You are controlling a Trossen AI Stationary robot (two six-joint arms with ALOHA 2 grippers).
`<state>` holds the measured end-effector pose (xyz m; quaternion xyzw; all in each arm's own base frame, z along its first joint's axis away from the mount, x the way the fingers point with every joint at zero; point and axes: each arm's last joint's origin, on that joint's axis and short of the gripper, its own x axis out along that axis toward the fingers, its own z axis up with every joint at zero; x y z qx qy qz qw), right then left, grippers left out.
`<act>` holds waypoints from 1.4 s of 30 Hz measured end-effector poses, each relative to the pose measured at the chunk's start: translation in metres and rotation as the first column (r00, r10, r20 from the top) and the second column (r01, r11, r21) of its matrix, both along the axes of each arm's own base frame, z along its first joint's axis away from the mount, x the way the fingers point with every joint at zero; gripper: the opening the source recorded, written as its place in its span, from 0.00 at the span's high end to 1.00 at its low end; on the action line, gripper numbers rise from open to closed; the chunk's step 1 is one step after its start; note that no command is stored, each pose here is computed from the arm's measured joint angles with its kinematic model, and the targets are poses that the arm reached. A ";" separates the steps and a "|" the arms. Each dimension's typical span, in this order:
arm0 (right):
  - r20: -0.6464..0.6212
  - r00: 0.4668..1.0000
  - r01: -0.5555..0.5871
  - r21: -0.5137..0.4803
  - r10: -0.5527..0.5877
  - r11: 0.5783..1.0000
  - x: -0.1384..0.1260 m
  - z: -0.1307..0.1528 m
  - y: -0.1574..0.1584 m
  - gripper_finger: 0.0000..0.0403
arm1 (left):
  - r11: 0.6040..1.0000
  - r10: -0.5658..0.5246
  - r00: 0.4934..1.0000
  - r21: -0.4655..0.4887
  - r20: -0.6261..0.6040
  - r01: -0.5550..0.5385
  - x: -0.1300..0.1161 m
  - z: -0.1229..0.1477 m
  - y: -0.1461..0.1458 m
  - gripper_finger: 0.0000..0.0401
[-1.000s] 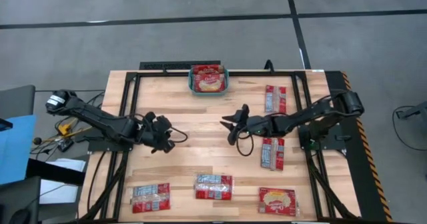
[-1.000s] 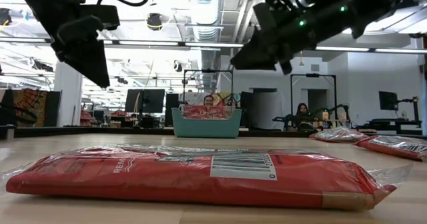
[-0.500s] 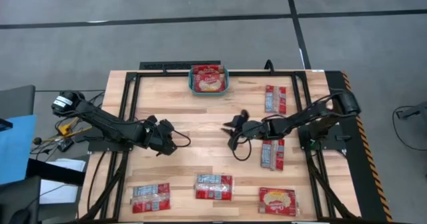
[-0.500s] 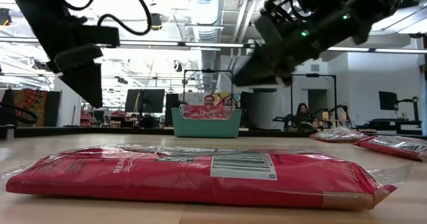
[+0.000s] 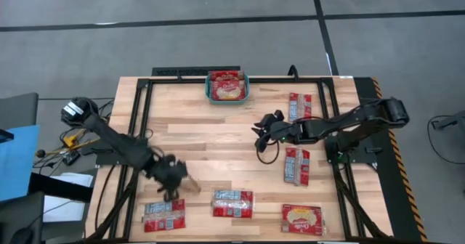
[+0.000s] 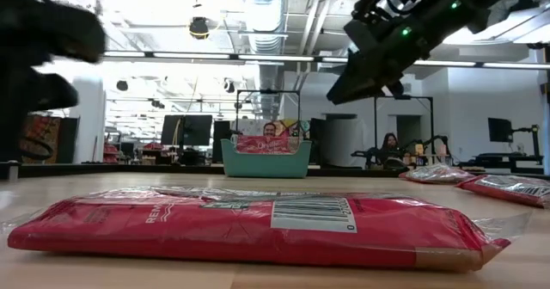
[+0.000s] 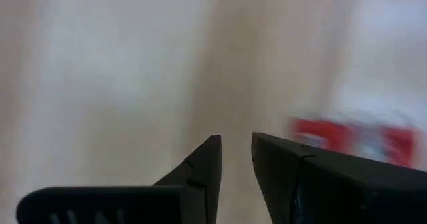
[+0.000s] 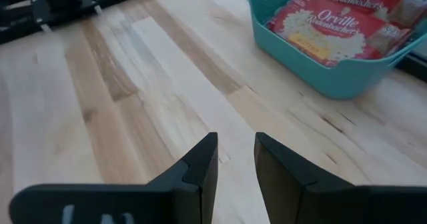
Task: Sort popcorn bags into baskets
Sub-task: Put the red popcorn bag into the green basket
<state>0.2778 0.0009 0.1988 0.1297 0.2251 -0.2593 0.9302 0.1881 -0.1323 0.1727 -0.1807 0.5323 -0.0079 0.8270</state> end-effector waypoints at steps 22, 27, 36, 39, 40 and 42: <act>0.044 0.999 -0.019 -0.049 0.021 0.999 0.032 -0.014 -0.003 0.69 | 0.990 -0.092 0.996 -0.110 -0.023 0.089 -0.036 -0.015 -0.146 0.45; 0.093 0.995 -0.035 -0.081 0.042 0.996 0.035 -0.008 -0.003 0.70 | 0.978 -0.141 0.979 0.135 -0.145 0.161 -0.036 -0.027 -0.160 0.44; 0.084 0.995 -0.045 -0.097 0.053 0.994 0.035 -0.008 -0.002 0.70 | 0.872 -0.137 0.958 0.428 -0.252 0.237 -0.036 -0.045 -0.159 0.68; 0.084 0.995 -0.051 -0.097 0.059 0.994 0.035 -0.008 -0.001 0.70 | 0.848 -0.125 0.959 0.474 -0.254 0.236 -0.037 -0.047 -0.156 0.86; 0.084 0.995 -0.053 -0.097 0.061 0.994 0.035 -0.008 0.000 0.70 | 0.833 -0.120 0.961 0.501 -0.250 0.234 -0.037 -0.047 -0.153 0.92; 0.084 0.995 -0.054 -0.096 0.062 0.994 0.035 -0.008 0.000 0.70 | 0.805 -0.098 0.968 0.553 -0.229 0.213 -0.037 -0.043 -0.146 0.97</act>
